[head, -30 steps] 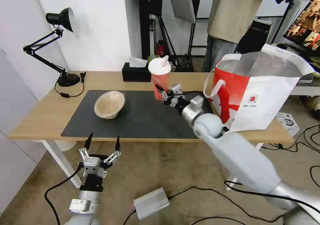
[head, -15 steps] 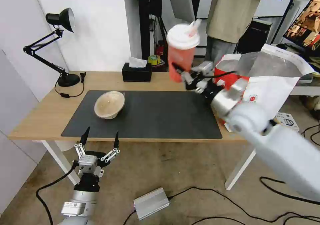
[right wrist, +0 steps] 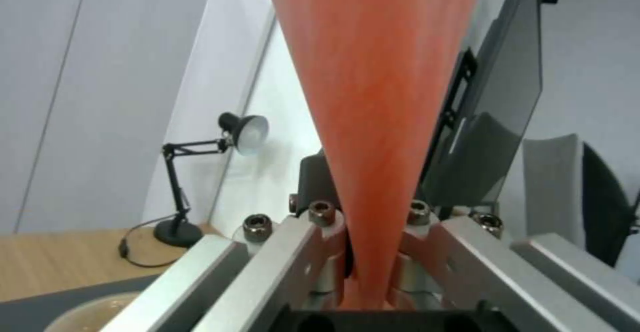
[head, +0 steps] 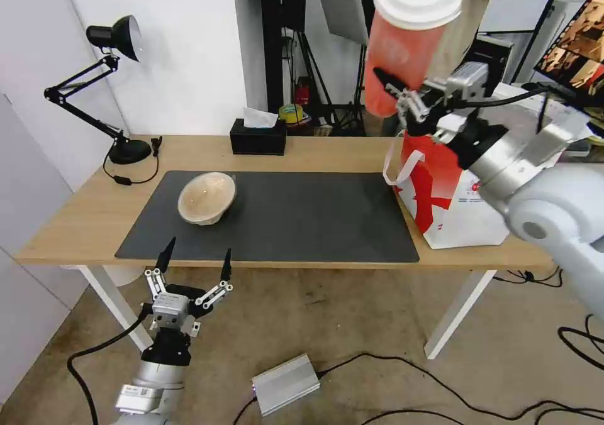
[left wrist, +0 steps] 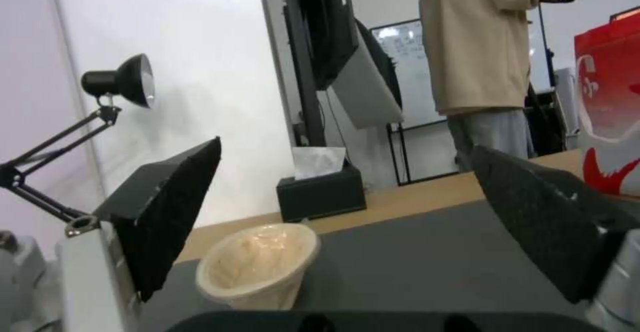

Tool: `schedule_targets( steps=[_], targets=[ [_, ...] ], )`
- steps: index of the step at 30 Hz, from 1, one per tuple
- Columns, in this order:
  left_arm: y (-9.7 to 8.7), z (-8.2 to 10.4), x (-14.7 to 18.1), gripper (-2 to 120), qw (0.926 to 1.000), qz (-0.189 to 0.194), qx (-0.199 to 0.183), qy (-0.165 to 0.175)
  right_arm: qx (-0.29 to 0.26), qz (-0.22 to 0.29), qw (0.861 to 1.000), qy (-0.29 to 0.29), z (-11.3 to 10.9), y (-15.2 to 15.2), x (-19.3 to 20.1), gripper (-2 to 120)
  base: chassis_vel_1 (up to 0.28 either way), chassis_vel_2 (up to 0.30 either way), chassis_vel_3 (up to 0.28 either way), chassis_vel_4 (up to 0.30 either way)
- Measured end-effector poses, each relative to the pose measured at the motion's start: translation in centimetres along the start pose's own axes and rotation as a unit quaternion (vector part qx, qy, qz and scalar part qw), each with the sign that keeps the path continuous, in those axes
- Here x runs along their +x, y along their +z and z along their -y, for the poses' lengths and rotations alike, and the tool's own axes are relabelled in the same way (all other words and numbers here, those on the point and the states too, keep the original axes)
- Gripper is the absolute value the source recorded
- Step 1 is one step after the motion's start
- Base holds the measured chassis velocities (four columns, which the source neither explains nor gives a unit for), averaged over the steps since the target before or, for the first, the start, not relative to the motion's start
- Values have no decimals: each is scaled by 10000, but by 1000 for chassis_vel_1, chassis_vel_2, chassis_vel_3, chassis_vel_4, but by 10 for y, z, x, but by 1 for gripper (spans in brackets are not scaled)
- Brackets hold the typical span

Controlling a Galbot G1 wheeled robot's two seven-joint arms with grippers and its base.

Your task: Pick up the trash from the table and place it into the takeout bag.

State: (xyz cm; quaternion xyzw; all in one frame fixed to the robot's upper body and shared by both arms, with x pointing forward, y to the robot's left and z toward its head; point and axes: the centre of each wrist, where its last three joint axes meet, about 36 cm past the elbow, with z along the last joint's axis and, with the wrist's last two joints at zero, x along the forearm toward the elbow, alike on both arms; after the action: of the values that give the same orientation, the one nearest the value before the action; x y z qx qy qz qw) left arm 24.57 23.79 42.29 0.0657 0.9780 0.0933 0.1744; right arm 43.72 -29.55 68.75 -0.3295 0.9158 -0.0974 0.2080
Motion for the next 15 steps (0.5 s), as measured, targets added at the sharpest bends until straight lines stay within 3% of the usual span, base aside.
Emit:
schedule_targets(
  steps=[5, 15],
  targets=[
    [-1, 0, 2, 100, 10000, -13, 0, 9, 201, -30, 9998, 42, 10, -9, 7, 3, 0, 0, 0, 0],
    [-3, 2, -1, 100, 10000, 46, 28, 25, 1006, -475, 9937, 140, 56, -21, 23, 3, 0, 0, 0, 0]
  ],
)
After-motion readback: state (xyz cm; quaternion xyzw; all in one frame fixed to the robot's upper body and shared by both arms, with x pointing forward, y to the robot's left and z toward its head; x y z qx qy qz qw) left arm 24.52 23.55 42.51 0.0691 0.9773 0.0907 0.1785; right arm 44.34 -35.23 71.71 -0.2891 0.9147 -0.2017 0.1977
